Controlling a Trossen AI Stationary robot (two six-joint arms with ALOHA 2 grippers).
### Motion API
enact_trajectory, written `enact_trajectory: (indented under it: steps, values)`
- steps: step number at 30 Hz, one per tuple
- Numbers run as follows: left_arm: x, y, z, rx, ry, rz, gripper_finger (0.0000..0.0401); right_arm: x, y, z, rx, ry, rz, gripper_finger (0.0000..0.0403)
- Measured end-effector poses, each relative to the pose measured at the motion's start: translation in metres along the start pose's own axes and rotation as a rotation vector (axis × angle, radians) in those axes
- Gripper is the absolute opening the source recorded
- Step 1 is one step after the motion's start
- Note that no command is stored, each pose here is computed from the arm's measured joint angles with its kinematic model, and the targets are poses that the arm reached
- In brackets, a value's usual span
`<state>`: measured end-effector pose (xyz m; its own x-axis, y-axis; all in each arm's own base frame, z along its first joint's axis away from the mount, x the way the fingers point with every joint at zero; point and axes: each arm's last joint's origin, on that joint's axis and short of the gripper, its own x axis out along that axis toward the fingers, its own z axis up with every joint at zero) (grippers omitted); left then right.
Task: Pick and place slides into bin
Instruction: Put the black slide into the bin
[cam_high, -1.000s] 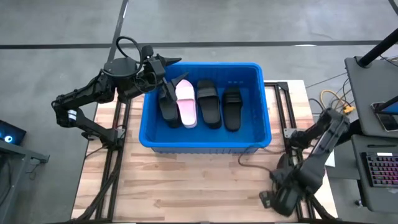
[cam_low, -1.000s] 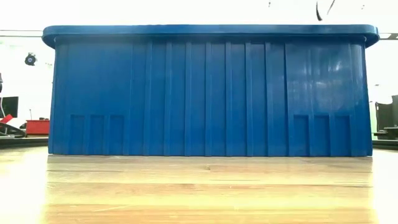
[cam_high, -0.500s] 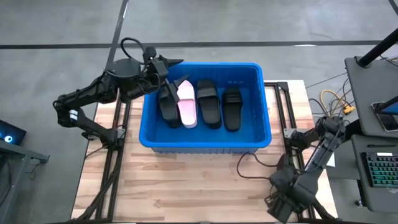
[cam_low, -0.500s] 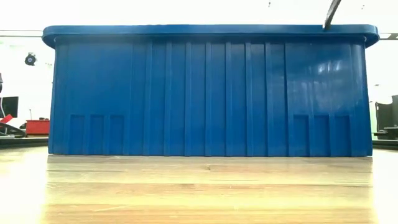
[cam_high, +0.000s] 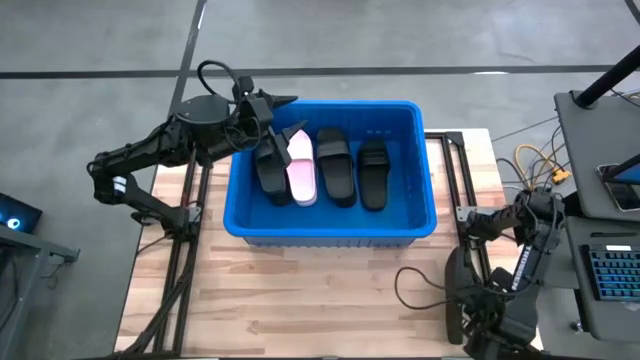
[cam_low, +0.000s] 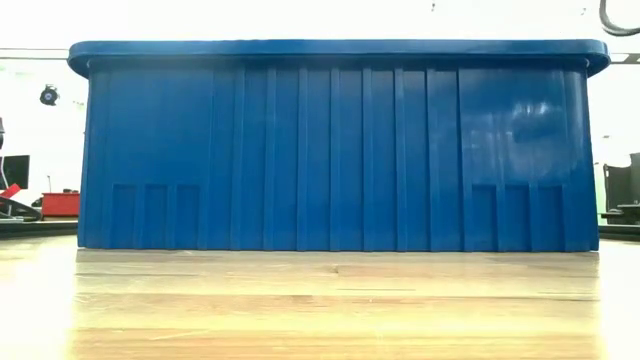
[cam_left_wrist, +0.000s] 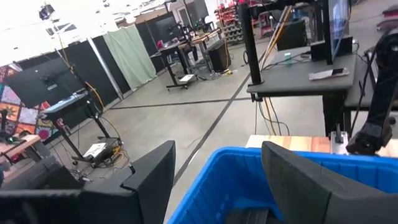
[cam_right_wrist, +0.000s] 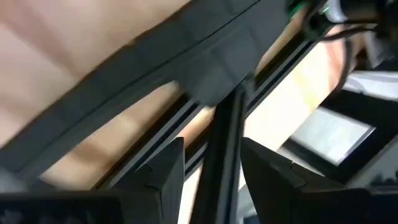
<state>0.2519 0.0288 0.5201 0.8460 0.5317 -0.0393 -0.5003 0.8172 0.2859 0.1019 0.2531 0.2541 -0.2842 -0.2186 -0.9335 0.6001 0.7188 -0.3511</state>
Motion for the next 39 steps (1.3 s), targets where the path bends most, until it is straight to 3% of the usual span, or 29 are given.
enact_trajectory:
  steps: [4, 11, 19, 28, 39]
  values:
    - [0.002, -0.002, -0.001, -0.023, 0.008, -0.002, 0.0223, 0.016, -0.006, -0.009, 0.013, -0.099, -0.032, 0.0163]
    - [0.007, -0.004, -0.002, -0.012, 0.012, -0.003, 0.0223, 0.022, -0.017, -0.024, 0.008, -0.28, 0.04, 0.02]
    - [0.009, -0.006, -0.004, -0.013, 0.022, -0.005, 0.0223, 0.029, -0.028, -0.049, -0.208, -0.308, 0.056, 0.021]
    - [0.01, -0.007, -0.005, -0.012, 0.026, -0.004, 0.0223, 0.048, -0.022, -0.05, -0.332, -0.304, 0.074, 0.021]
    - [0.01, -0.007, -0.004, -0.013, 0.026, -0.003, 0.0223, 0.068, -0.02, -0.037, -0.295, -0.342, 0.031, 0.021]
